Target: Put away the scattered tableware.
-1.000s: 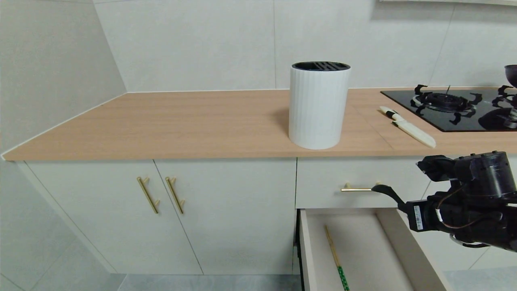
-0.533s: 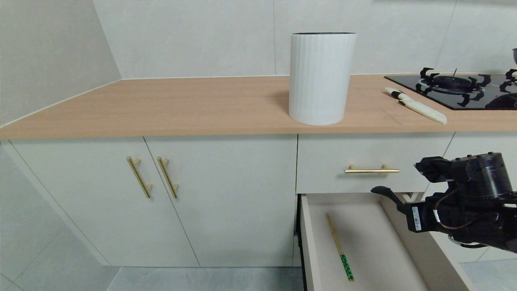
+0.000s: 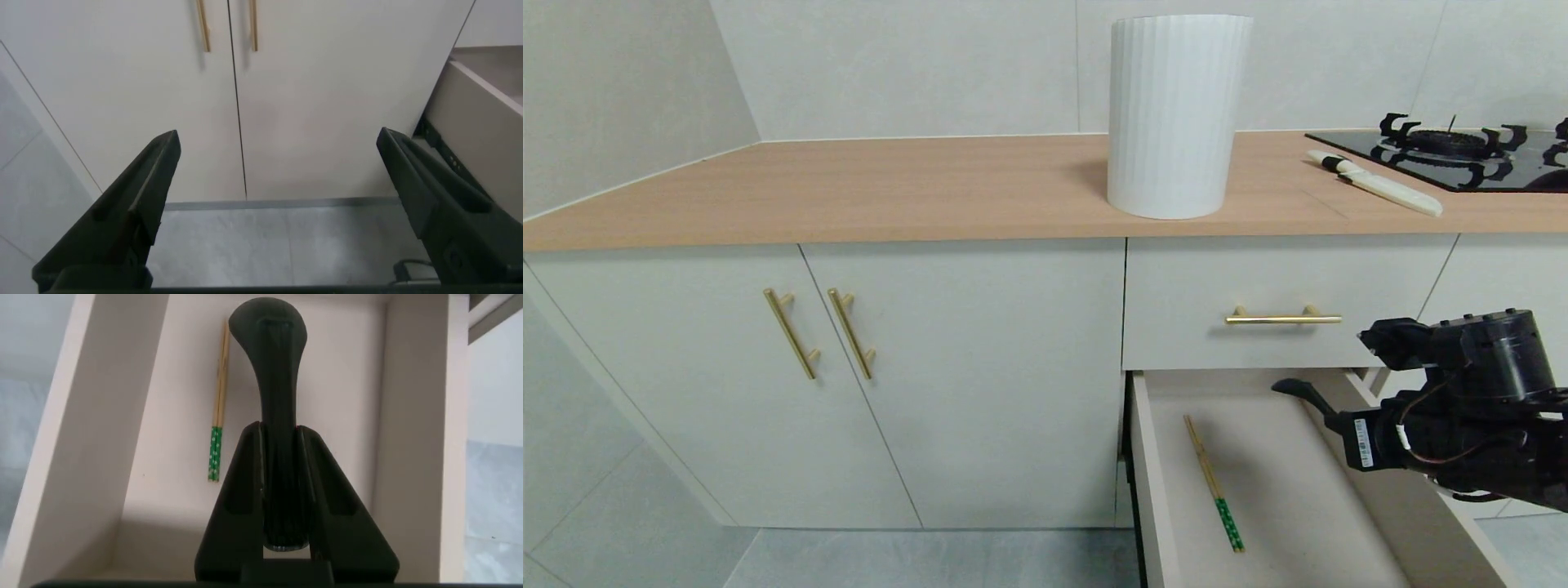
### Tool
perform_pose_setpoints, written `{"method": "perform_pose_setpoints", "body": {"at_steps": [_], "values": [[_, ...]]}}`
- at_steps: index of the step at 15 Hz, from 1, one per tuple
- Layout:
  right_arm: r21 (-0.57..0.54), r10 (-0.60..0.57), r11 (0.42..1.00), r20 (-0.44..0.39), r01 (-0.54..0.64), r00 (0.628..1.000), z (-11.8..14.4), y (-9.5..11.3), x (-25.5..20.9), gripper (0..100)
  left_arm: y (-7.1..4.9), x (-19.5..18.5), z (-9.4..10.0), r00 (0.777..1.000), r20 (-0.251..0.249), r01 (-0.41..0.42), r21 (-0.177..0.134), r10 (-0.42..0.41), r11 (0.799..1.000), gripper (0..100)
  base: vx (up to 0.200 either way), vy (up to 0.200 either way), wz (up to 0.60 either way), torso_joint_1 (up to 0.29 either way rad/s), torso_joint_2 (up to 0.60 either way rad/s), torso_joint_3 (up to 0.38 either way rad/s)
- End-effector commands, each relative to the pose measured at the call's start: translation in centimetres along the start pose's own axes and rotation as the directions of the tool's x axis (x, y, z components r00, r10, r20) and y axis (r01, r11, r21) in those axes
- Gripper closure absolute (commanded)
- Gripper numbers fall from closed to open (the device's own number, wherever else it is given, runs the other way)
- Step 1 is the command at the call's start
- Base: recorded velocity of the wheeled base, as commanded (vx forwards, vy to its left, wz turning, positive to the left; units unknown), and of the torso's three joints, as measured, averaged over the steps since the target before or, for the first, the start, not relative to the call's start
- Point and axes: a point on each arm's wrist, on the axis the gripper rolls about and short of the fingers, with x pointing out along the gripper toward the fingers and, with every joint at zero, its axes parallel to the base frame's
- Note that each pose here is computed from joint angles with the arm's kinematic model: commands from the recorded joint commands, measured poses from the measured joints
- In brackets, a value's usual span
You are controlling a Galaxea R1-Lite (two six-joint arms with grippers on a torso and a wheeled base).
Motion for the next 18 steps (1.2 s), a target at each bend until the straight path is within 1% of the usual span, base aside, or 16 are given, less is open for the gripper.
{"method": "perform_pose_setpoints", "body": {"at_steps": [1, 2, 4, 7, 11, 12, 13, 14, 18], "values": [[-0.001, -0.002, 1.000, -0.007, 0.002, 1.000, -0.1, 0.0, 0.2, 100, 0.0, 0.0, 0.0, 1.000, 0.000, 0.000, 0.000, 0.000, 1.000, 0, 0.000, 0.000, 0.00, 0.000, 0.00, 0.000], [-0.002, -0.001, 1.000, -0.010, 0.001, 1.000, -0.1, 0.1, 0.3, 100, 0.0, 0.0, 0.0, 1.000, 0.000, 0.000, 0.000, 0.000, 1.000, 0, 0.000, 0.000, 0.00, 0.000, 0.00, 0.000], [-0.008, -0.012, 1.000, -0.061, 0.012, 0.998, -0.8, 0.2, 1.8, 100, 0.0, 0.0, 0.0, 1.000, 0.000, 0.000, 0.000, 0.000, 1.000, 0, 0.000, 0.000, 0.00, 0.000, 0.00, 0.000], [0.000, -0.018, 1.000, -0.067, 0.019, 0.998, -1.4, 0.4, 4.2, 100, 0.0, 0.0, 0.0, 1.000, 0.000, 0.000, 0.000, 0.000, 1.000, 0, 0.000, 0.000, 0.00, 0.000, 0.00, 0.000], [0.004, -0.031, 0.999, -0.125, 0.032, 0.992, -3.3, 0.7, 8.3, 100, 0.0, 0.0, 0.0, 1.000, 0.000, 0.000, 0.001, 0.000, 1.000, 0, 0.000, 0.000, 0.00, 0.000, 0.00, 0.000], [0.013, -0.032, 0.999, -0.131, 0.034, 0.991, -3.5, 0.8, 8.8, 100, 0.0, 0.0, 0.0, 1.000, 0.000, 0.000, 0.001, 0.000, 1.000, 0, 0.000, 0.000, 0.00, 0.000, 0.00, 0.000], [0.048, -0.035, 0.998, -0.147, 0.043, 0.989, -4.1, 1.0, 10.4, 100, 0.0, 0.0, 0.0, 1.000, 0.000, 0.000, 0.000, 0.000, 1.000, 0, 0.000, 0.000, 0.00, 0.000, 0.00, 0.000], [0.053, -0.038, 0.997, -0.157, 0.047, 0.987, -4.6, 1.0, 11.2, 100, 0.0, 0.0, 0.0, 1.000, 0.000, 0.000, 0.000, 0.000, 1.000, 0, 0.000, 0.000, 0.00, 0.000, 0.00, 0.000], [0.031, -0.074, 0.996, -0.184, 0.081, 0.980, -7.2, 1.6, 14.5, 100, 0.0, 0.0, 0.0, 1.000, 0.000, 0.000, 0.000, 0.000, 1.000, 0, 0.000, 0.000, 0.00, 0.000, 0.00, 0.000]]}}
